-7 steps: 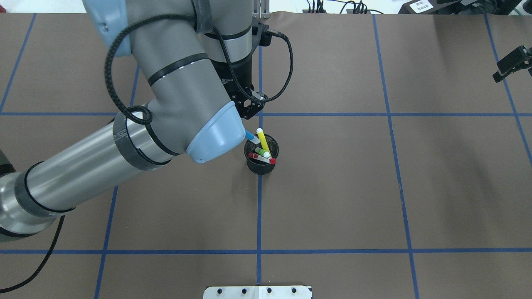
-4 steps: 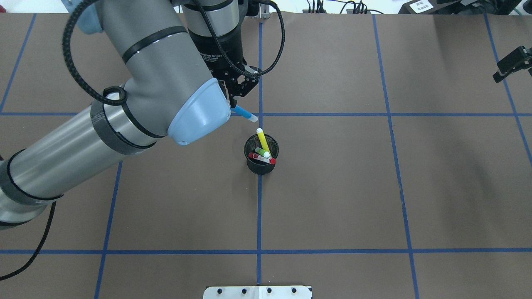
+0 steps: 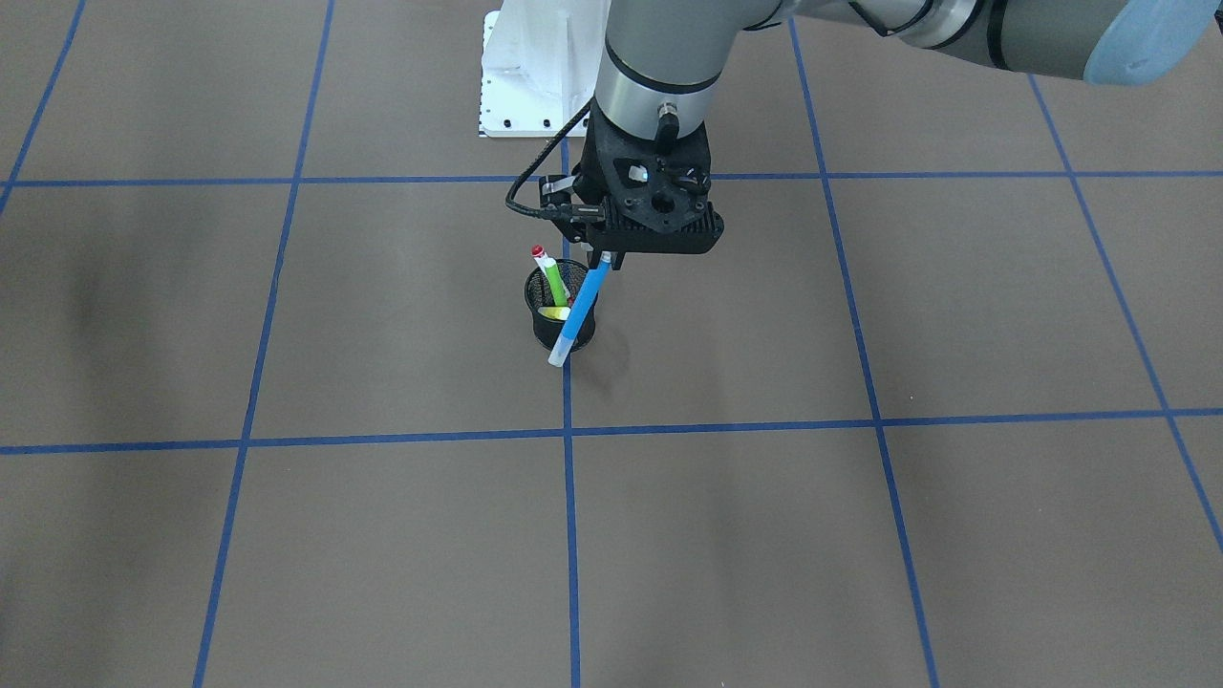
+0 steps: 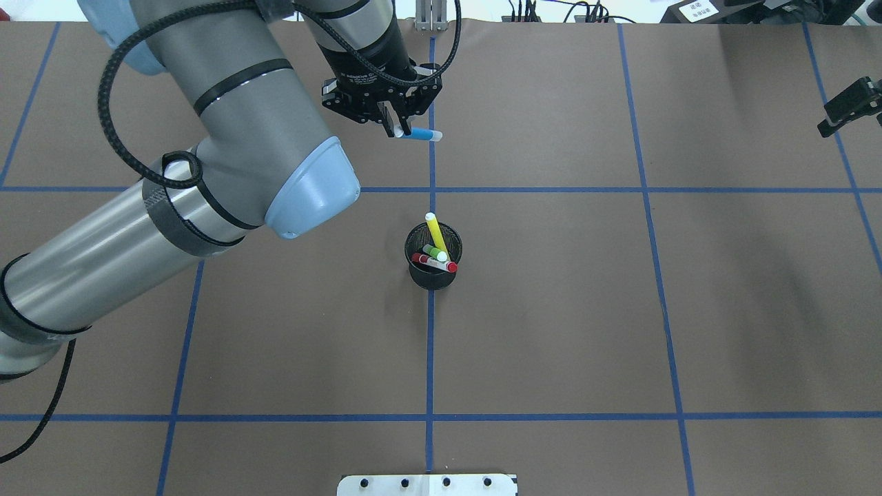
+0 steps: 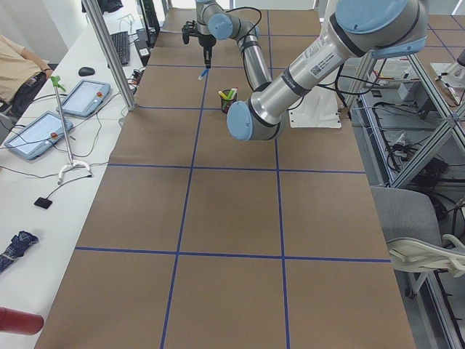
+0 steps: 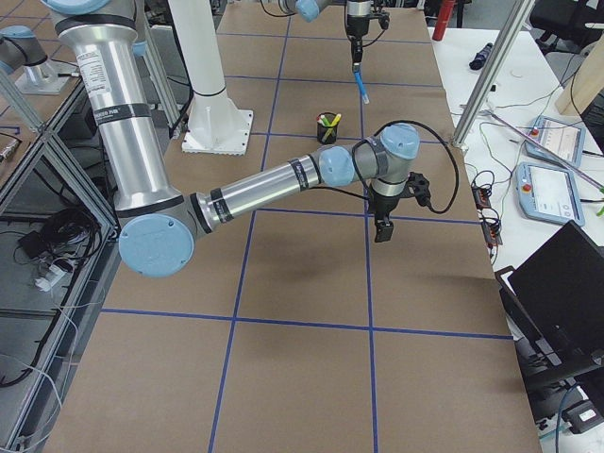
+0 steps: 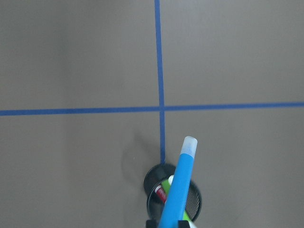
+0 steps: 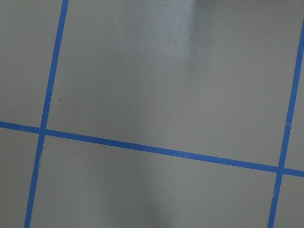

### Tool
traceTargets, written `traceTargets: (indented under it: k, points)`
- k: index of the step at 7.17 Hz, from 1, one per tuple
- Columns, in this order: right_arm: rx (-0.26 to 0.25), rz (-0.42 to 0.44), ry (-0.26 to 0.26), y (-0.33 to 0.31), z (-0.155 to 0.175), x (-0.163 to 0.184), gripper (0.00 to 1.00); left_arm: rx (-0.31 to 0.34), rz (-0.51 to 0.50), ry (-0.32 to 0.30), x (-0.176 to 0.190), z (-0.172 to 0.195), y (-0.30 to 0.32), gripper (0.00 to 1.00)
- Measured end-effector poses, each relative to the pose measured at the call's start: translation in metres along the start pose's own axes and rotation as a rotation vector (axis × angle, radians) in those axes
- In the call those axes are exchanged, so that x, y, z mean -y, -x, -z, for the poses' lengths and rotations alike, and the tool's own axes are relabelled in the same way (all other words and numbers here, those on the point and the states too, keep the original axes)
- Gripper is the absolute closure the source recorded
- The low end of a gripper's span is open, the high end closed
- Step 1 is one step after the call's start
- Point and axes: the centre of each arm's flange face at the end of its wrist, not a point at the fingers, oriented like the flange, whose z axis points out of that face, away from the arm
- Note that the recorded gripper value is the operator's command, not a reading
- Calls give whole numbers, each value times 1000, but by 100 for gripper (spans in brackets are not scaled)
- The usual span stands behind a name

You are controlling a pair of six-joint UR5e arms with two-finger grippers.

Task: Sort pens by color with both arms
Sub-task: 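Carry the blue marker farther from the robot and release it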

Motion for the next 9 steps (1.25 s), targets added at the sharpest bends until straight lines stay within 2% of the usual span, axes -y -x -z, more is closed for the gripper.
traceTargets:
  k: [2, 5, 9]
  points:
    - [0, 0, 0, 0, 0, 0, 0, -50, 146, -109, 9, -25, -26, 100]
    - [0, 0, 1, 0, 0, 1, 0, -81, 300, -246, 1, -82, -98, 100]
    - [-1, -3, 4, -2, -2, 1, 0, -107, 368, -433, -23, -169, -158, 100]
